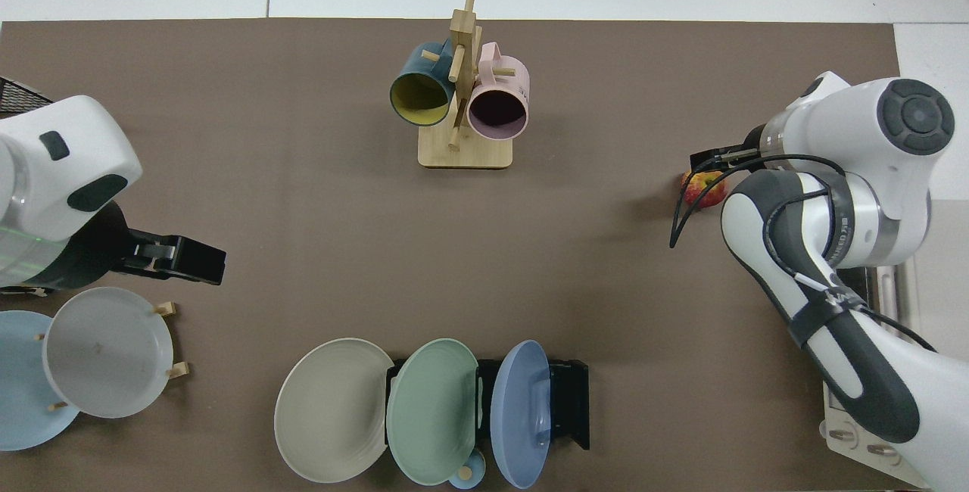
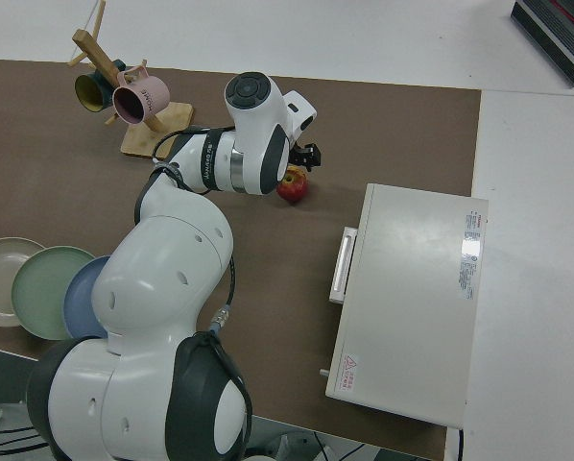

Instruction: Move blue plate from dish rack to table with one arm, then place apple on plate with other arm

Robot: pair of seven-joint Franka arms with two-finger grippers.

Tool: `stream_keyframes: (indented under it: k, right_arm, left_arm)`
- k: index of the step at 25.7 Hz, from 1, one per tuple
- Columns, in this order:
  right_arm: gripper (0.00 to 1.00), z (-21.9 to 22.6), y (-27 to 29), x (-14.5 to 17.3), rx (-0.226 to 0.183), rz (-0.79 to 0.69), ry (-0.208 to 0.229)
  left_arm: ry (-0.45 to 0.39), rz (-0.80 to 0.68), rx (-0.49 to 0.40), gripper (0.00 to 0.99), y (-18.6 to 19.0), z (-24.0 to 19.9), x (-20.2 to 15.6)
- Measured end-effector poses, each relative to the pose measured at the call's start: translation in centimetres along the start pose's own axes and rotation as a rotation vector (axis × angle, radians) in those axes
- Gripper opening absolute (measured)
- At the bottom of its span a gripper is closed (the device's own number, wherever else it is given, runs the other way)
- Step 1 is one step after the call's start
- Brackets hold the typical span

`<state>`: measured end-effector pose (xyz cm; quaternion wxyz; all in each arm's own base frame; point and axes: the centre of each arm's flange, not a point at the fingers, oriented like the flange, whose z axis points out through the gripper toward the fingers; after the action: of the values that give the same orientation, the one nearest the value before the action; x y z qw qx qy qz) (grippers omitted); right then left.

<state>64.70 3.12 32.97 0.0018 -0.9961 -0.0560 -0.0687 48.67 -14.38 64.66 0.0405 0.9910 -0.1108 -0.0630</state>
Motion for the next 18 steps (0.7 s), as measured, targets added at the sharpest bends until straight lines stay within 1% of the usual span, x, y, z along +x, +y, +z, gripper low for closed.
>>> stream_keyframes:
  k: [2,6,9,12,16,18]
  right_arm:
    - [1.0,0.5,0.0,-0.1,-0.001,-0.001,-0.006]
    - [1.0,0.8,0.0,-0.2,0.0,-0.02,-0.012]
    - [1.0,1.3,0.0,-0.5,0.0,-0.022,-0.023]
    - [1.0,1.8,0.0,-0.8,0.0,-0.023,-0.034]
    - [1.0,2.0,0.0,-0.9,0.0,-0.025,-0.038]
    - [0.99,2.0,0.0,-0.9,0.0,-0.025,-0.039]
  left_arm:
    - [-0.003,-0.001,-0.032,0.991,1.0,0.4,-0.4]
    - [0.018,0.012,-0.089,0.991,2.9,1.6,-1.4]
    - [0.012,0.034,-0.11,0.991,5.0,2.9,-2.4]
    - [0.017,0.054,-0.151,0.991,7.4,4.4,-2.9]
    - [0.012,0.081,-0.211,0.991,11.1,7.9,-3.6]
    - [0.0,0.09,-0.231,0.991,13.7,10.7,-4.4]
